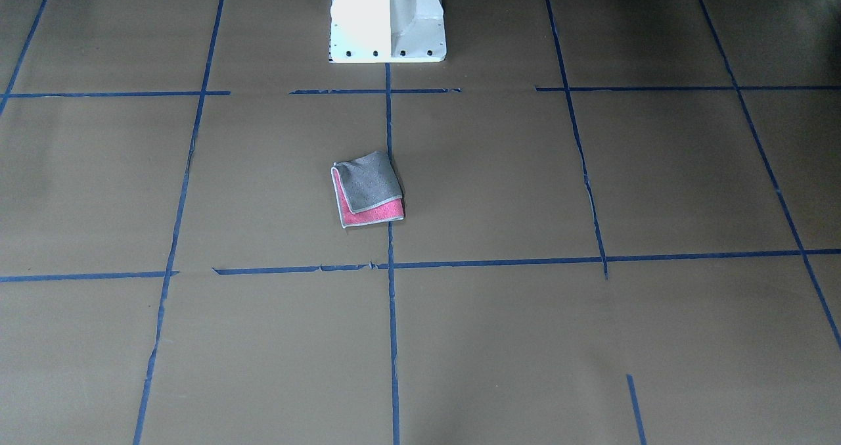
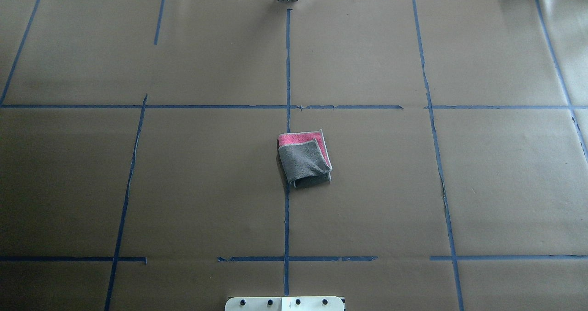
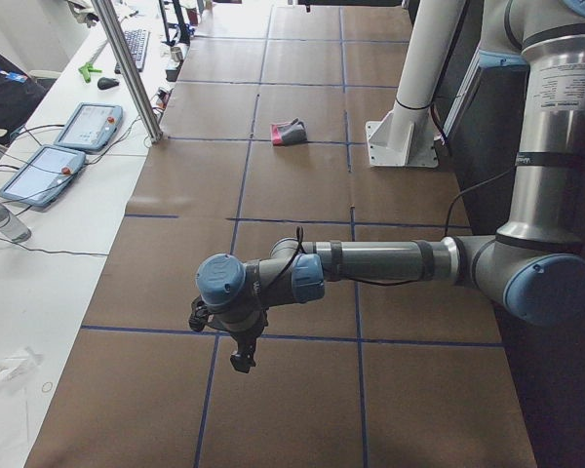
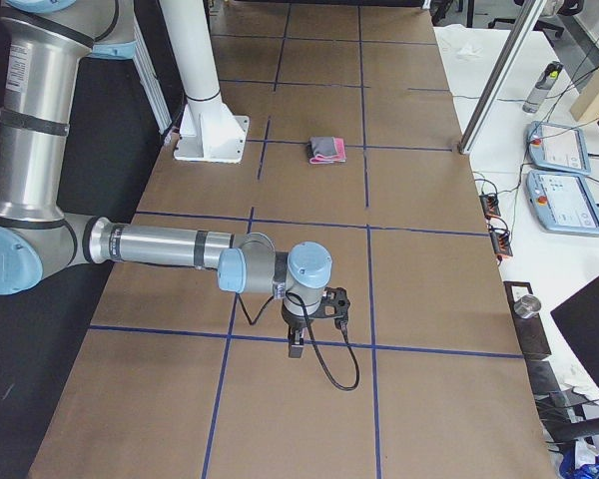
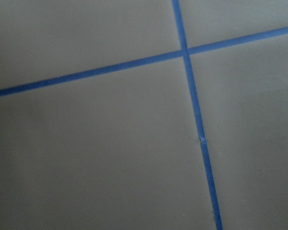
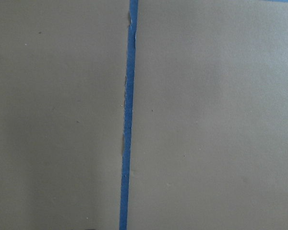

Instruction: Fold towel twice with both arms

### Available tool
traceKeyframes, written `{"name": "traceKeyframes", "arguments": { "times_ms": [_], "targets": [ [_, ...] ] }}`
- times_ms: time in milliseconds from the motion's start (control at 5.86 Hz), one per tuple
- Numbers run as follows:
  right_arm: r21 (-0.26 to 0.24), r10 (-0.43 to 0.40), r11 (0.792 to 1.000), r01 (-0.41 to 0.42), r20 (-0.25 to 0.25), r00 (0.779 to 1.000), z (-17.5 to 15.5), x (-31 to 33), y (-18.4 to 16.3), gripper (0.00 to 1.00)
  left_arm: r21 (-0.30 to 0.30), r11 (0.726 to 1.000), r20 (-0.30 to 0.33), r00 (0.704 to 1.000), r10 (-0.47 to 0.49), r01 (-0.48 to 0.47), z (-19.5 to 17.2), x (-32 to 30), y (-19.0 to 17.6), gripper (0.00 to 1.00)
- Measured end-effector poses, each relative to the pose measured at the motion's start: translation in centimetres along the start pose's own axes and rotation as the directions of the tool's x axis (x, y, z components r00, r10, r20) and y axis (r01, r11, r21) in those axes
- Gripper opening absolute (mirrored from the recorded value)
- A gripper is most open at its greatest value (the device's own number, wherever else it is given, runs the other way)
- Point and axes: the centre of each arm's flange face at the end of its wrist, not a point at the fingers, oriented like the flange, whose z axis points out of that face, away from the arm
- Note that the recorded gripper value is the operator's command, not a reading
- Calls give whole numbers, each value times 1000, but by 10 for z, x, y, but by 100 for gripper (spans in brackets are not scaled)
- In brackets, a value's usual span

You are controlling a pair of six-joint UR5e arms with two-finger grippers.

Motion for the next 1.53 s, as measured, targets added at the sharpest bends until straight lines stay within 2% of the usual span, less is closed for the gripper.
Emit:
{"name": "traceKeyframes", "arguments": {
  "times_ms": [1535],
  "targets": [
    [7, -5, 1000, 4, 10, 1000, -2, -3, -1, 100, -23, 1000, -12, 1000, -20, 20, 15, -4, 27, 100]
  ]
}}
